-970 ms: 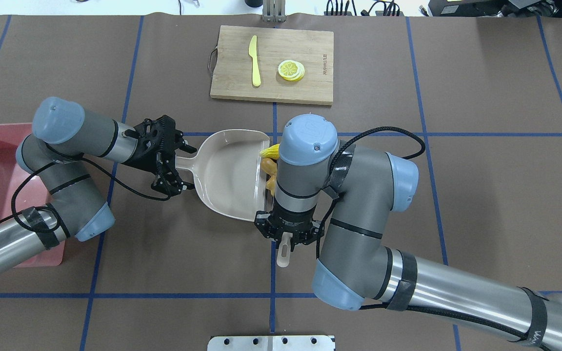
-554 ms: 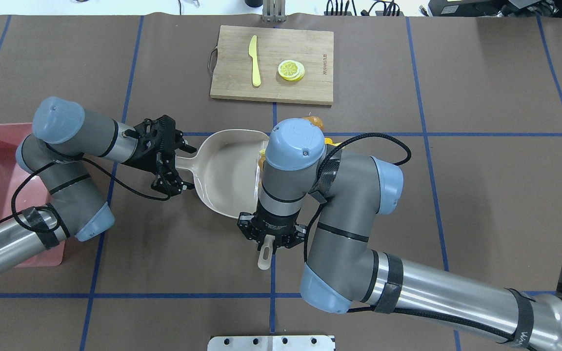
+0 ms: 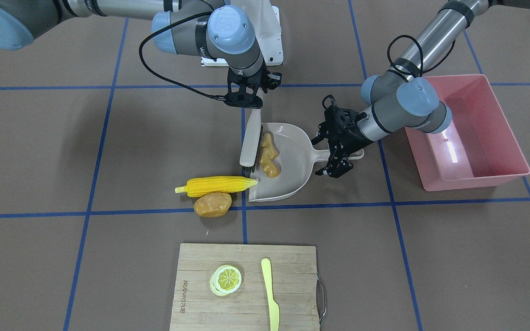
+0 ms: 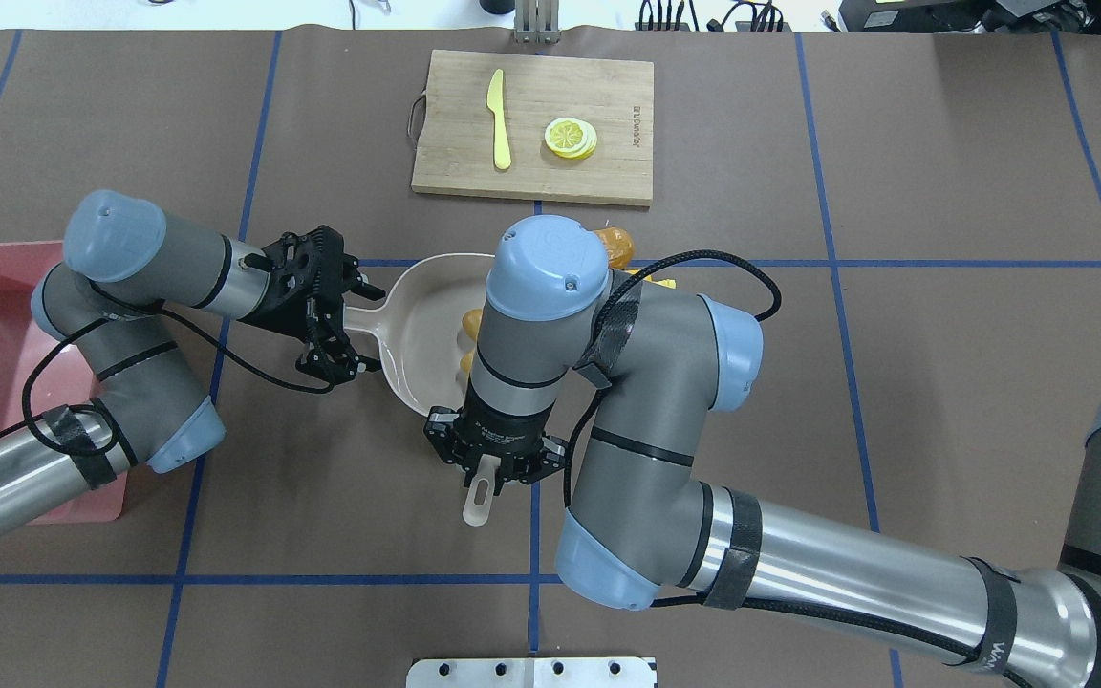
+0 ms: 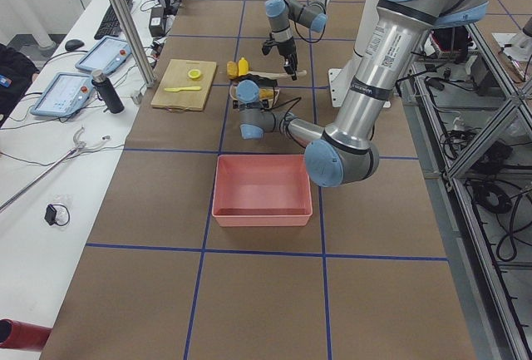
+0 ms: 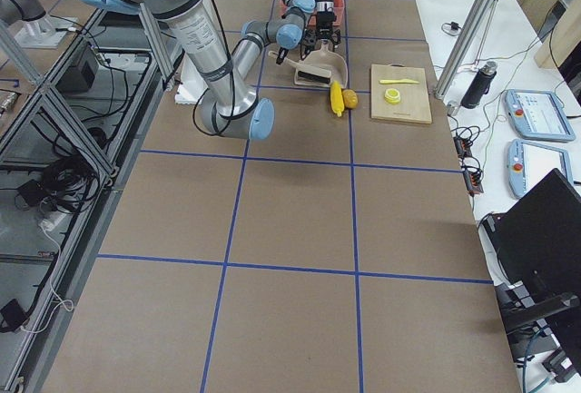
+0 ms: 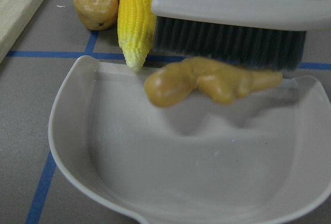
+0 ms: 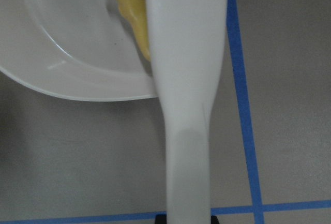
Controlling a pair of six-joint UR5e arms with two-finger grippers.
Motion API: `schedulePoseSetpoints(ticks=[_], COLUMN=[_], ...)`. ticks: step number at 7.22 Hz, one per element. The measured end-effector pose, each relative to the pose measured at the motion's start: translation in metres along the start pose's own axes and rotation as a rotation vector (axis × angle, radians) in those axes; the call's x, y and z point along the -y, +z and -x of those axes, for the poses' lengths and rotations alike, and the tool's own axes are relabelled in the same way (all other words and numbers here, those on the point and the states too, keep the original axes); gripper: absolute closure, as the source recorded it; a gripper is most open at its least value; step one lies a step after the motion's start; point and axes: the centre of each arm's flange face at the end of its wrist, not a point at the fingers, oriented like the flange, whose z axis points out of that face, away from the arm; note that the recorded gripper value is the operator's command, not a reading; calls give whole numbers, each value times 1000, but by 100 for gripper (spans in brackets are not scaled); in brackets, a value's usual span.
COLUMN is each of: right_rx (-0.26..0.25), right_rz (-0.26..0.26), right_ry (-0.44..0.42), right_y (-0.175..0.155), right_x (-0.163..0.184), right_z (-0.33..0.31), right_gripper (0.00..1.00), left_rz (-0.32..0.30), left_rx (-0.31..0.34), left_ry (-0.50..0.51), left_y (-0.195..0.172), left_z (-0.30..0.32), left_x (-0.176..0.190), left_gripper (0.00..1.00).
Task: Sweep and dump trash into bin
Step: 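Sweep the ginger root into the dustpan with the right gripper's brush, then lift the brush with the right gripper behind the corn cob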
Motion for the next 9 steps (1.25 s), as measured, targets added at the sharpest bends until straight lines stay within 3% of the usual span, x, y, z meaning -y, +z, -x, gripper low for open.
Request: schedulePoseSetpoints(ticks=[2, 4, 5, 7, 9], right_rx=[28, 50, 35, -35, -129], right_rz=[39, 17, -11, -69, -97], right_ry=[34, 36, -2, -162, -361], right_y=[-37, -79, -93, -111, -106], right_x=[29, 59, 75, 108, 136], right_z=[-18, -60, -80, -124, -180], right_gripper=[100, 100, 100, 100, 100], left_rz=[0, 0, 0, 0, 1], left_rx=[3, 4, 5, 5, 4], left_ry=[0, 1, 0, 0, 0], left_y=[0, 0, 0, 0, 0], left_z=[0, 0, 0, 0, 0], left_x=[0, 0, 0, 0, 0], left_gripper=[3, 3, 3, 3, 3])
